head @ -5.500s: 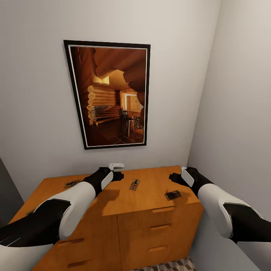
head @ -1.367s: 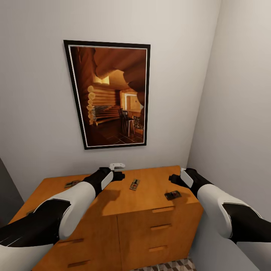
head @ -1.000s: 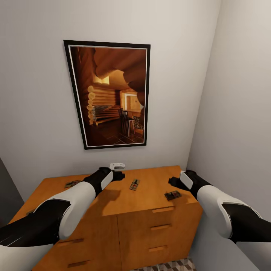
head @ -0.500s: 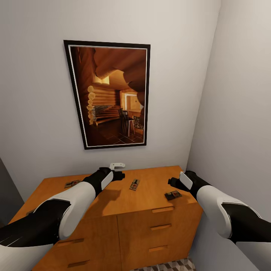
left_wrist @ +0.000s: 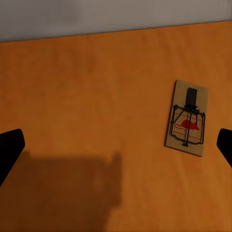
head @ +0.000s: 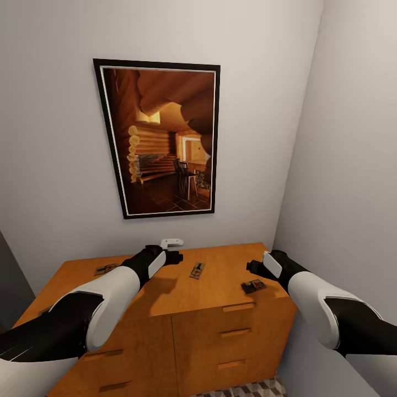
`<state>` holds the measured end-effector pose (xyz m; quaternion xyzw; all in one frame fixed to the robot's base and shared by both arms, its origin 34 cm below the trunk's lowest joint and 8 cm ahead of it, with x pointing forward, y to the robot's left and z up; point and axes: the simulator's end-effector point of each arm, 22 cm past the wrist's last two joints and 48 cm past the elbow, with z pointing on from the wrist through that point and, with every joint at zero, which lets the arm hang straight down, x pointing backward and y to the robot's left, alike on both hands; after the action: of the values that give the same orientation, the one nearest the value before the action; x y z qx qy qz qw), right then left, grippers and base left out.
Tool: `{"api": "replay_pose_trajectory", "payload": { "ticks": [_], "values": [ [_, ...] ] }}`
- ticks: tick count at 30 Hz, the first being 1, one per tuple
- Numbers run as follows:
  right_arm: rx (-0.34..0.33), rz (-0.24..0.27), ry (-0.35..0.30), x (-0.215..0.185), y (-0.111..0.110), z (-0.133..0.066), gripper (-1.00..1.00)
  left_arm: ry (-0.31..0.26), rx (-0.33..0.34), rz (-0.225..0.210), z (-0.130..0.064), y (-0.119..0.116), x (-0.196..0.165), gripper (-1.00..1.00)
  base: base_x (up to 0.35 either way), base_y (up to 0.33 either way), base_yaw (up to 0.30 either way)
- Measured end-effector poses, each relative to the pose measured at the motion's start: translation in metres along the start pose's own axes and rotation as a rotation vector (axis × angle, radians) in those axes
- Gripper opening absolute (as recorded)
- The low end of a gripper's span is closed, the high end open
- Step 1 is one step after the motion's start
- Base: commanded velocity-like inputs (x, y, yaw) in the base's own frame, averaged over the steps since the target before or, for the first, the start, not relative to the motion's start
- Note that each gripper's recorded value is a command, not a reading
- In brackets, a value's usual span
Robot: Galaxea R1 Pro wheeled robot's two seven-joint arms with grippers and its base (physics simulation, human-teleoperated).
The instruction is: Take the four mousetraps from the cabinet in the bathroom and place them on the bathroom floor. Make sure all four end up on the same floor surface, and ensure that at least two of them are either under or directly next to the same bathroom sink.
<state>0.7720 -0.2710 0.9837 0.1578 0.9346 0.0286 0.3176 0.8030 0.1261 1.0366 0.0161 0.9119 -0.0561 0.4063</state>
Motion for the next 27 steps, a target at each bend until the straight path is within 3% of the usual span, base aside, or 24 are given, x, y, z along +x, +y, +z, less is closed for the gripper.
{"api": "replay_pose_trajectory", "payload": {
  "ticks": [27],
  "values": [
    [0.002,-0.003,-0.001,-0.0004,-0.0003,0.0001,1.00,0.003,0.005,-0.001,0.0004,-0.0010,0.0014,1.00,0.004,-0.093,0.000]
  ]
}}
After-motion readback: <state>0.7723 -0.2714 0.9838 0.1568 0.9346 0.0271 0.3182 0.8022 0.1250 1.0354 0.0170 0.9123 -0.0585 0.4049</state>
